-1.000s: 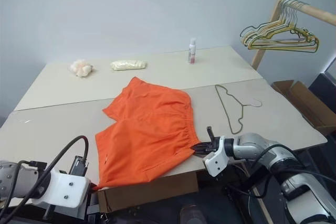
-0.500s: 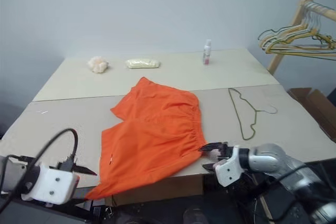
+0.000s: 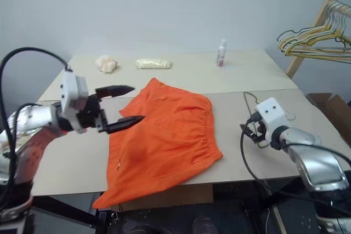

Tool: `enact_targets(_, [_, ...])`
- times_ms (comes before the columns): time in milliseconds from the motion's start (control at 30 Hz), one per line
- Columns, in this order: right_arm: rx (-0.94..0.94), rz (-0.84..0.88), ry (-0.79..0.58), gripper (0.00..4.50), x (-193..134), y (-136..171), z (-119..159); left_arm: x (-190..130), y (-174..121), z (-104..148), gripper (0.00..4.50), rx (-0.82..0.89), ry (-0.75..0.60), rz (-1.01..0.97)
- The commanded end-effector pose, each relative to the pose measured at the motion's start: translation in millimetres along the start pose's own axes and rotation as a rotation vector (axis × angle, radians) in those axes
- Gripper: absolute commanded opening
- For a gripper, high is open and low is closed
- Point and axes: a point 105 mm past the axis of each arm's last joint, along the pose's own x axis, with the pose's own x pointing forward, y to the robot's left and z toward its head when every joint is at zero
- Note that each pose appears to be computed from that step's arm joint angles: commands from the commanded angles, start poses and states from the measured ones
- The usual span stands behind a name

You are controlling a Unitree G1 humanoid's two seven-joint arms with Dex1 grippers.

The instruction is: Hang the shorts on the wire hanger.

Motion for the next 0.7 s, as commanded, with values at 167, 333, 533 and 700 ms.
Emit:
enact_targets(167, [0.169,-0.158,0.241,4.37,8.1,-35.7,-22.2,21.4,-2.3,15.0,4.47,-0.03,-0.06,-0.091])
enact_targets(333, [0.221,-0.088,0.285,4.37,23.1,-31.6,-29.9,23.7,-7.5,11.8,4.47,-0.03,-0.054,-0.114])
enact_targets(533, [0.217,-0.088,0.249,4.37,35.7,-34.8,-25.6,20.1,-8.4,9.4,4.47,-0.027,-0.042,-0.105])
enact_targets(700, [0.204,-0.099,0.192,4.37,38.9,-36.6,-14.3,17.4,-8.8,7.8,4.47,-0.022,-0.032,-0.1])
